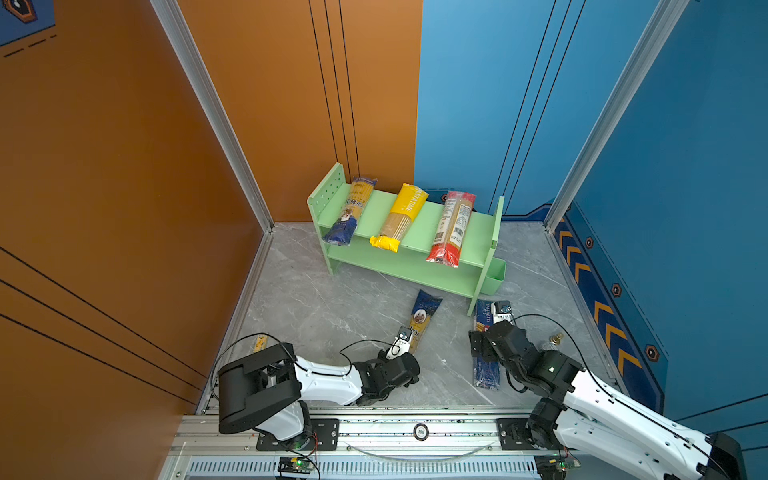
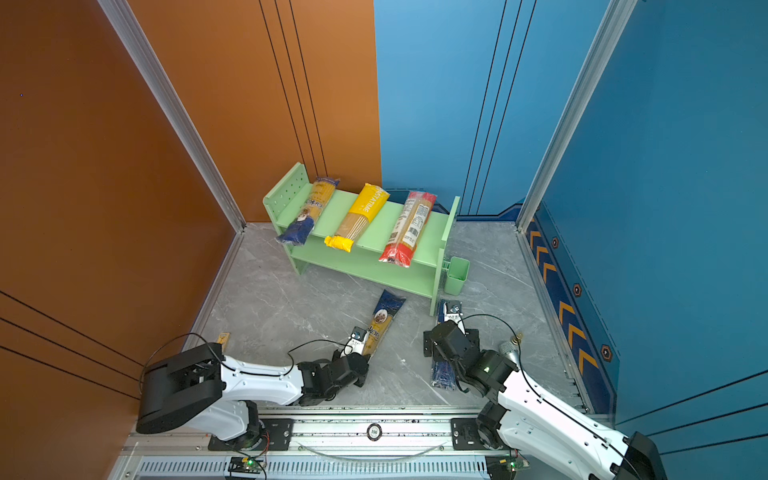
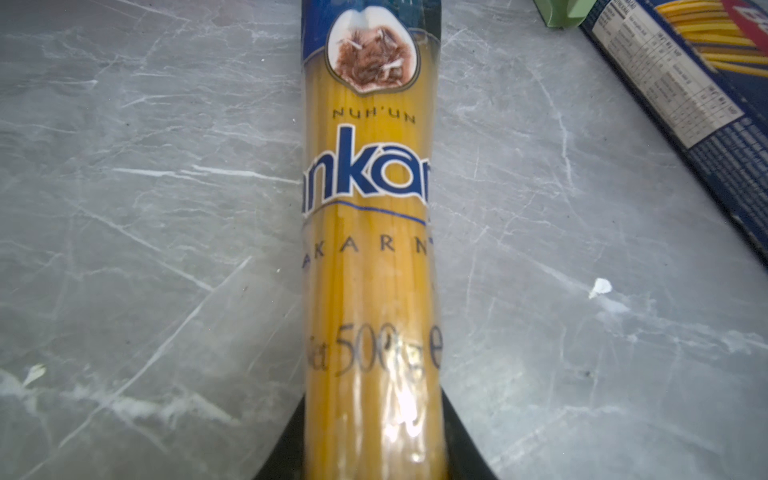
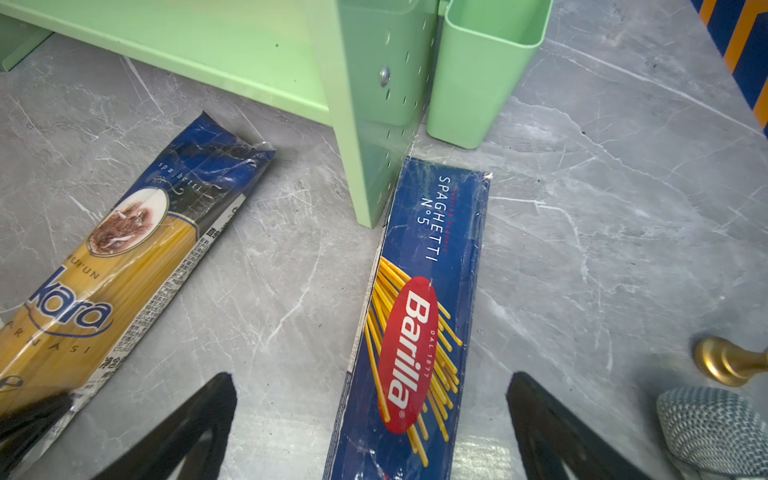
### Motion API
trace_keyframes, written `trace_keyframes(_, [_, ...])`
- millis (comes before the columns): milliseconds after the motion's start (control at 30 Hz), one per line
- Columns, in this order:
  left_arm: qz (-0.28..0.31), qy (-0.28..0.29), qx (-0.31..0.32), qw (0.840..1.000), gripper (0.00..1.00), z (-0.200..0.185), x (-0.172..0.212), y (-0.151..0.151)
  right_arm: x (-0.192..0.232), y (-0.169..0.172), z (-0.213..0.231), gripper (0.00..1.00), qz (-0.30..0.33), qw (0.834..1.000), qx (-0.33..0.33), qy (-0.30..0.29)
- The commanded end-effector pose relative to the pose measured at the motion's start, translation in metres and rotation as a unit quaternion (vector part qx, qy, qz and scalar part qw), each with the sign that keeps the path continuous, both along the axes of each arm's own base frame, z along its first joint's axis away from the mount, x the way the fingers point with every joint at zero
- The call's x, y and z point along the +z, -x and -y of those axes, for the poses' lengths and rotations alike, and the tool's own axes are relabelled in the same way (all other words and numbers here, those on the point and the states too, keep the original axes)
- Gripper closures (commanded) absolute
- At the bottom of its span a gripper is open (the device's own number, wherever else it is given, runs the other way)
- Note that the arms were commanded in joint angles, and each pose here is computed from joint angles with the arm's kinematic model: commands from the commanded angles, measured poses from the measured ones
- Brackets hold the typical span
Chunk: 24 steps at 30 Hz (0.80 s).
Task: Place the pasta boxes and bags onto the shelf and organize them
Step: 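Lift the ankara bag with the left gripper toward the shelf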
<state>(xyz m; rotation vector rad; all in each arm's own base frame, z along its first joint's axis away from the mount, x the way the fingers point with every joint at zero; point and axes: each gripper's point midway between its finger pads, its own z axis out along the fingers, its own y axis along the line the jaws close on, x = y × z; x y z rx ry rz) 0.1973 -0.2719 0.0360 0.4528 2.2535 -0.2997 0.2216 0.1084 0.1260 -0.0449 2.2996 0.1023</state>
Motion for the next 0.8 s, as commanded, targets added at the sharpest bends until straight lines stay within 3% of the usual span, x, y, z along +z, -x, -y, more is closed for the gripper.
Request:
trace_keyframes(0, [0.006,-0.017,0.0,1.0,1.0,-0.014,0.003,0.006,-0.007,0.006,0.008,0.0,-0.013,1.0,-0.009,0.004])
trace_keyframes(333, [0.027,0.057,0.009,0.998,1.0,-0.034,0.044,0.013,-0.006,0.002,0.01,0.0,-0.011,1.0,-0.011,0.006])
trace_keyframes(767, [0.054,0.06,0.0,0.997,1.0,-0.076,0.097,0.025,-0.006,-0.004,0.007,0.0,-0.012,1.0,-0.017,0.001])
